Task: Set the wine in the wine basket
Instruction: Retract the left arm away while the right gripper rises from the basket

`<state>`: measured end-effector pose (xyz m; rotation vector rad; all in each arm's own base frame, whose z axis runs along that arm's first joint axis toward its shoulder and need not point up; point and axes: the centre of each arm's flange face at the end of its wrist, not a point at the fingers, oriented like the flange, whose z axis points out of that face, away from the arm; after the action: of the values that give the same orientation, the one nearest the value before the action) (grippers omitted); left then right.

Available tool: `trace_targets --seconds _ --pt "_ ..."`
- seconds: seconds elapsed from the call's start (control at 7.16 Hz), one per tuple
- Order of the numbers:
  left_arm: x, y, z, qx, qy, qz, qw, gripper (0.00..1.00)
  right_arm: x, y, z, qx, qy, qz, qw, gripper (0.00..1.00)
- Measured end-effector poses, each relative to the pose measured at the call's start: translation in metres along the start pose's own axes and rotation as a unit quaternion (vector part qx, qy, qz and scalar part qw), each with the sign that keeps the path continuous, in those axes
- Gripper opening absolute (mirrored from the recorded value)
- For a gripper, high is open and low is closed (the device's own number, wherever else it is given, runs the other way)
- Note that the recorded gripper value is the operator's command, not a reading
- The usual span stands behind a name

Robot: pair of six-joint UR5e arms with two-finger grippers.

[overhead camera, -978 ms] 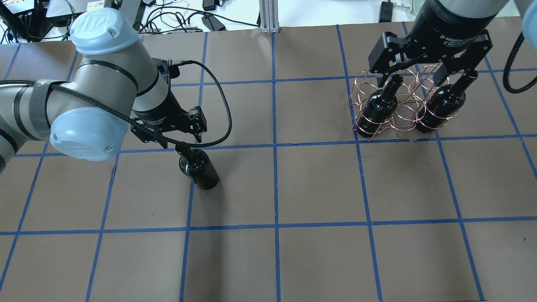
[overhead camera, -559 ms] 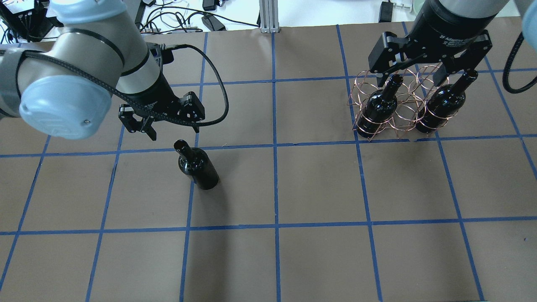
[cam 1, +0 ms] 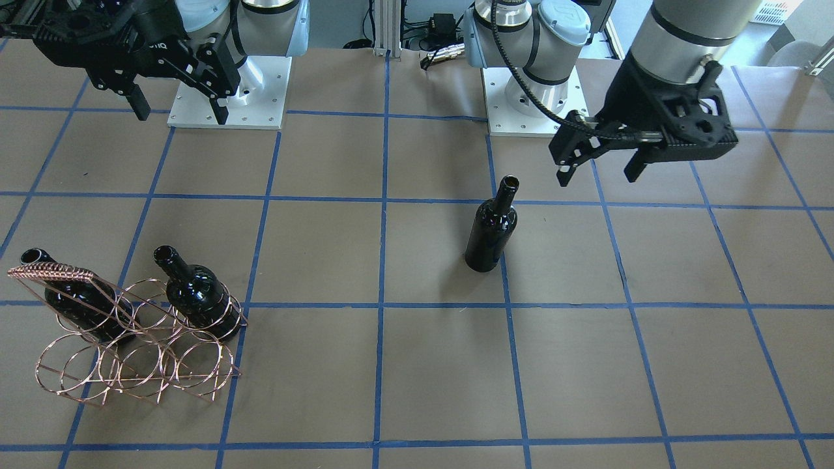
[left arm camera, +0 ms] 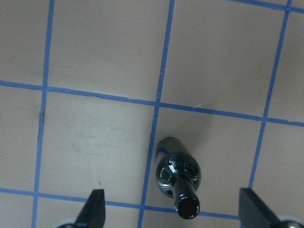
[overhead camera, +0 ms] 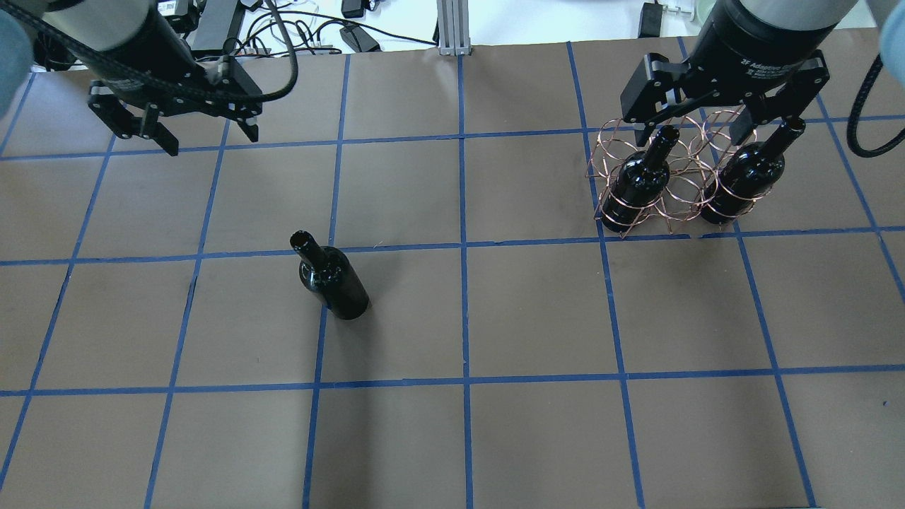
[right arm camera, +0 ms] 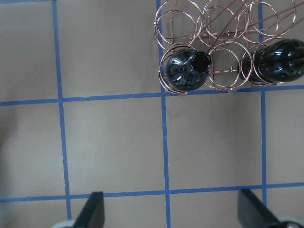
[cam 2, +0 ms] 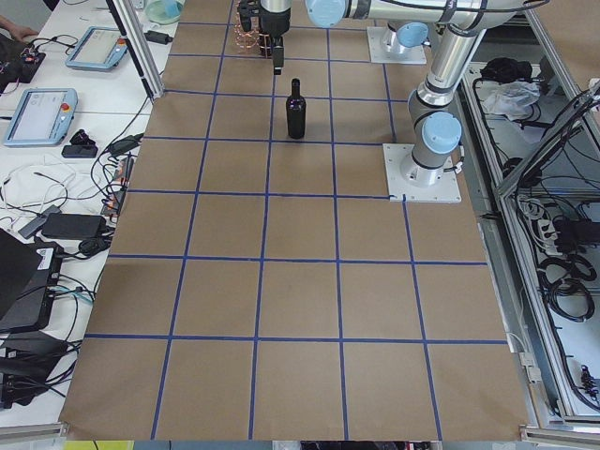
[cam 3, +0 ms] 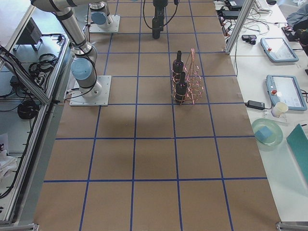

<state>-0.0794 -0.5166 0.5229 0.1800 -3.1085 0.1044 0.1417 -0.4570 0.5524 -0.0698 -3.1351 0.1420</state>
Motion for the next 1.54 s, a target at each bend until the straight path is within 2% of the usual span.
trace_targets --seconds 0.28,0.56,1.54 --pt "-0.082 -0.019 -0.004 0.002 -0.006 0.019 0.9998 1.00 -0.001 -0.001 0.000 0.001 -0.003 0.001 1.0000 1.00" --pt "-0.124 -0.023 -0.002 -0.001 -0.009 0.031 0.9995 1.00 -0.003 -0.001 0.000 -0.001 -0.007 0.001 1.0000 1.00" --pt "-0.125 -0.020 0.004 -0.010 -0.012 0.040 0.9991 1.00 -0.002 0.001 0.000 -0.003 -0.006 0.000 1.0000 1.00"
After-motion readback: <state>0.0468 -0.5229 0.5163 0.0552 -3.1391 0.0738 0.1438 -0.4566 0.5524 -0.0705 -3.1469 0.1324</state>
